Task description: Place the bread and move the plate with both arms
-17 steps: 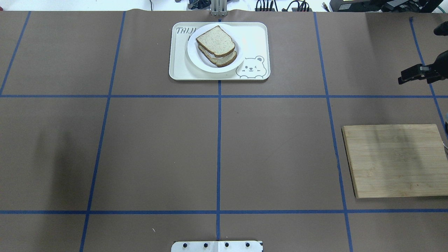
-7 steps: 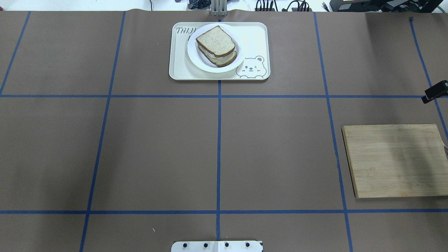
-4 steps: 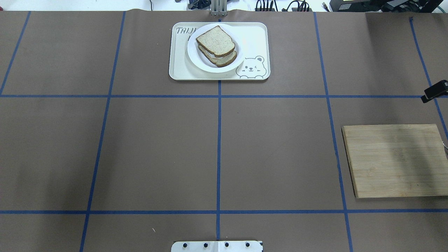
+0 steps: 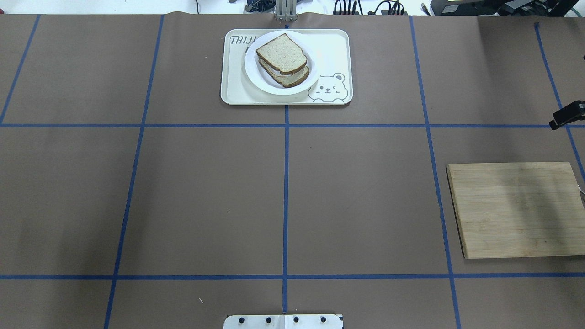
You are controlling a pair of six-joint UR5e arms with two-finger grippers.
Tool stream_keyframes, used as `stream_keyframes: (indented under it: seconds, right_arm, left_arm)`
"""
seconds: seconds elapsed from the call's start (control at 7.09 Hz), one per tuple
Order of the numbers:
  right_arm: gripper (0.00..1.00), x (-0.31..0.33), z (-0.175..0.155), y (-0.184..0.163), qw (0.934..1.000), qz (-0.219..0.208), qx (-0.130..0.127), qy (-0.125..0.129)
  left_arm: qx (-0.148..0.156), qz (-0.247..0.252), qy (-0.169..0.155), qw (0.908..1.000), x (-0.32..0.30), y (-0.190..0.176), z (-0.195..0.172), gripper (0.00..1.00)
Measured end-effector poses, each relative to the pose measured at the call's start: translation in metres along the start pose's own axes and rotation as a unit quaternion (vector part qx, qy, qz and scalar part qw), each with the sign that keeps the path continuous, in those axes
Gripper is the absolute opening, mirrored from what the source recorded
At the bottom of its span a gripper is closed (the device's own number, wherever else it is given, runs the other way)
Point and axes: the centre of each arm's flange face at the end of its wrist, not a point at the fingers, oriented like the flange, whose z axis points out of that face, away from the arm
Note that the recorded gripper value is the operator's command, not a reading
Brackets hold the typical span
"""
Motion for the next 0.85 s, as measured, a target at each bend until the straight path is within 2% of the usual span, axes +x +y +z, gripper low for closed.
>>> stream_keyframes:
  seconds: [0.42,0.85]
  right_arm:
    - [1.0,0.001,0.002,0.002,1.0,0.001,-0.002,0.003]
    - [1.0,0.005,0.004,0.007,1.0,0.004,-0.006,-0.002]
  left_arm:
    - [0.001,-0.001,0.002,1.0,0.0,-0.001,-0.001,0.98]
    - [0.028,-0.008,-0.002,0.9996,-0.006,-0.006,-0.025,0.98]
